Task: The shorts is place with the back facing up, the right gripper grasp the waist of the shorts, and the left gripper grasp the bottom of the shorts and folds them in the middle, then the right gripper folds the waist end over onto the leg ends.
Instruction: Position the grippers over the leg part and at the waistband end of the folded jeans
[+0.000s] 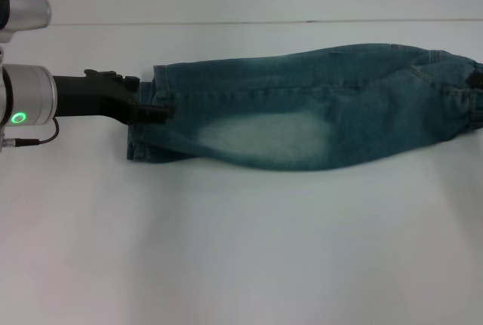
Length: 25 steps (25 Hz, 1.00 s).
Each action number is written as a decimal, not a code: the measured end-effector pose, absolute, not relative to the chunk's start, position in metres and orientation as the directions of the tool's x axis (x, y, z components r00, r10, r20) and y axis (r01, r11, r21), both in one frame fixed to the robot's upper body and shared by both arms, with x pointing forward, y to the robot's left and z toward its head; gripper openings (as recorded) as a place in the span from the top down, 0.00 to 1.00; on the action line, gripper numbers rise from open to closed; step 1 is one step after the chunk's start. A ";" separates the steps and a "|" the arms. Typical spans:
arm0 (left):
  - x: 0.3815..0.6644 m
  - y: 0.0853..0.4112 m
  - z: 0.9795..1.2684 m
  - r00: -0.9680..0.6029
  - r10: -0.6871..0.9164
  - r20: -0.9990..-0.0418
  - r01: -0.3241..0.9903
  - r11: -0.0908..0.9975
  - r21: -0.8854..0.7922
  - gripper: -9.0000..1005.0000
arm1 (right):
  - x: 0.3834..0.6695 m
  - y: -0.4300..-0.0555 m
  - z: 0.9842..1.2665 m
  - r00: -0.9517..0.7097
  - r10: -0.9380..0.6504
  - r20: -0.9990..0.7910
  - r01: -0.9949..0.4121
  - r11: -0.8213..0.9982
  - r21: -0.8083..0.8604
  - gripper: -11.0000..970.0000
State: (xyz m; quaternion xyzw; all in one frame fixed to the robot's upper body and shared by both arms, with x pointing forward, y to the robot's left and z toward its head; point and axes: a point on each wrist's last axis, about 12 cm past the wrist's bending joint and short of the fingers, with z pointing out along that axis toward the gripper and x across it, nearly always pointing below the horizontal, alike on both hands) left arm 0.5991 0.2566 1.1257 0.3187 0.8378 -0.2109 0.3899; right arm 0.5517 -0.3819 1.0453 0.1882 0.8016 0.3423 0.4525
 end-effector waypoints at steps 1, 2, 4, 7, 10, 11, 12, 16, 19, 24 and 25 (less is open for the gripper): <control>0.599 0.257 1.126 -0.493 0.370 -0.788 0.699 0.708 -0.105 0.09 | 0.552 -0.383 1.045 -0.518 0.612 -0.598 -0.002 0.698 0.717 0.12; 0.599 0.257 1.126 -0.493 0.370 -0.788 0.699 0.708 -0.105 0.09 | 0.552 -0.384 1.045 -0.516 0.613 -0.599 0.005 0.701 0.713 0.12; 0.599 0.257 1.126 -0.493 0.370 -0.787 0.699 0.707 -0.106 0.09 | 0.552 -0.385 1.043 -0.515 0.613 -0.599 0.017 0.706 0.708 0.12; 0.599 0.256 1.126 -0.493 0.370 -0.787 0.699 0.707 -0.106 0.09 | 0.551 -0.383 1.042 -0.520 0.610 -0.597 0.019 0.707 0.707 0.12; 0.599 0.256 1.125 -0.494 0.369 -0.787 0.699 0.707 -0.107 0.09 | 0.552 -0.380 1.042 -0.526 0.605 -0.598 0.006 0.706 0.709 0.12; 0.599 0.256 1.125 -0.494 0.369 -0.787 0.699 0.707 -0.107 0.08 | 0.552 -0.380 1.042 -0.527 0.604 -0.598 0.001 0.704 0.710 0.12; 0.599 0.256 1.125 -0.494 0.369 -0.787 0.699 0.707 -0.107 0.09 | 0.552 -0.379 1.043 -0.529 0.603 -0.598 -0.004 0.702 0.712 0.12; 0.599 0.256 1.126 -0.494 0.370 -0.787 0.700 0.706 -0.107 0.09 | 0.553 -0.377 1.044 -0.532 0.599 -0.598 -0.022 0.697 0.717 0.12; 0.599 0.257 1.125 -0.494 0.370 -0.787 0.699 0.707 -0.107 0.09 | 0.551 -0.376 1.045 -0.531 0.602 -0.596 -0.029 0.690 0.723 0.12; 0.599 0.257 1.125 -0.494 0.368 -0.787 0.697 0.709 -0.105 0.09 | 0.549 -0.379 1.041 -0.527 0.609 -0.593 -0.002 0.697 0.718 0.12; 0.599 0.257 1.125 -0.495 0.368 -0.787 0.696 0.710 -0.106 0.09 | 0.548 -0.380 1.040 -0.527 0.610 -0.592 0.005 0.699 0.716 0.12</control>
